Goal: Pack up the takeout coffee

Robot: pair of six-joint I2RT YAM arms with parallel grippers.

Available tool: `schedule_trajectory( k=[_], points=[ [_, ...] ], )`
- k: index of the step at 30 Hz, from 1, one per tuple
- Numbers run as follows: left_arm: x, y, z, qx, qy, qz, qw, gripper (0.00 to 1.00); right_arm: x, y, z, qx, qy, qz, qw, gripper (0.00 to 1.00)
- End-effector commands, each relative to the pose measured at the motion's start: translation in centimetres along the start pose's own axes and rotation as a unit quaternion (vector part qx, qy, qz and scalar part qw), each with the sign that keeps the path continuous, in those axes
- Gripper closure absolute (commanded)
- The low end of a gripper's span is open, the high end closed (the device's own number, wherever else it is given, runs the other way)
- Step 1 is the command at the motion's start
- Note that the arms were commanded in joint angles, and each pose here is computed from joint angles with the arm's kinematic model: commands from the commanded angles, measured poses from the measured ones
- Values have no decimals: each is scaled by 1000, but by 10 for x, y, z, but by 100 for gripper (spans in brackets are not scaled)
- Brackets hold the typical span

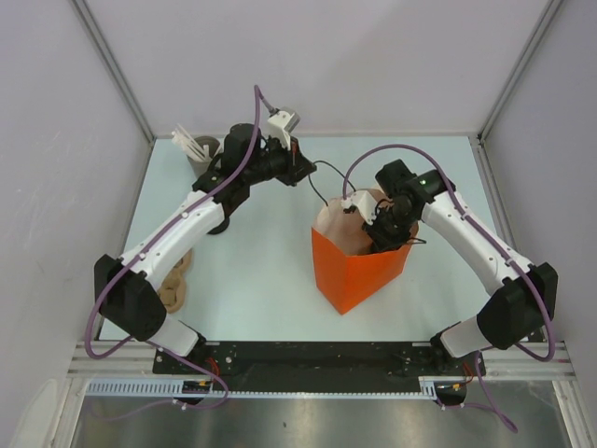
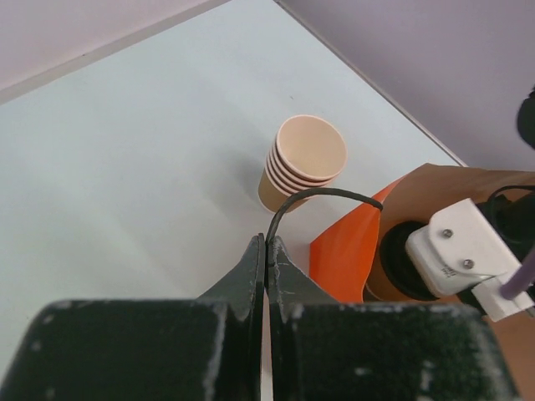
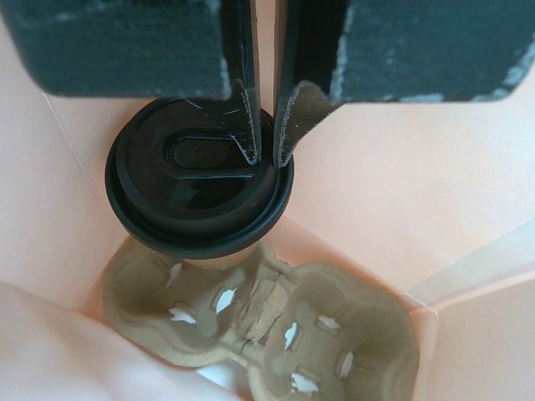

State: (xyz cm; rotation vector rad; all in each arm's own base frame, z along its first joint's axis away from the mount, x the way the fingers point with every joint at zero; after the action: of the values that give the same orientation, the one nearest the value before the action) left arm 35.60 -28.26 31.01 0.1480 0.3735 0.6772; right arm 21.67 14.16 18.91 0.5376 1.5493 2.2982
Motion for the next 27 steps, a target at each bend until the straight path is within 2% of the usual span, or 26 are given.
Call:
schedule_trajectory(
  k=[1,12,27],
  points=[
    [-19,15,43,-50,-36,-24,998,100,2,-3,-12,21,-4,11,1000,100],
    [-44,22,45,-57,-57,-79,994,100,1,-13,-21,46,-10,24,999,100],
    [-65,31,62,-69,-108,-78,989,100,5,-19,-23,48,-13,33,998,100]
  ],
)
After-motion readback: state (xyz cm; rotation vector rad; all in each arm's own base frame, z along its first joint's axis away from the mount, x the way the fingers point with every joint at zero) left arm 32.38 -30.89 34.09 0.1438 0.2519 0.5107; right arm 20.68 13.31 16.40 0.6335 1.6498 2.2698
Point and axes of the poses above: each gripper's point midway between its finger pads, its own y axis back along the fingers, its own x axis along the line the jaws close on, z = x × y, the point moved 2 cm from there along y, back along the fingers
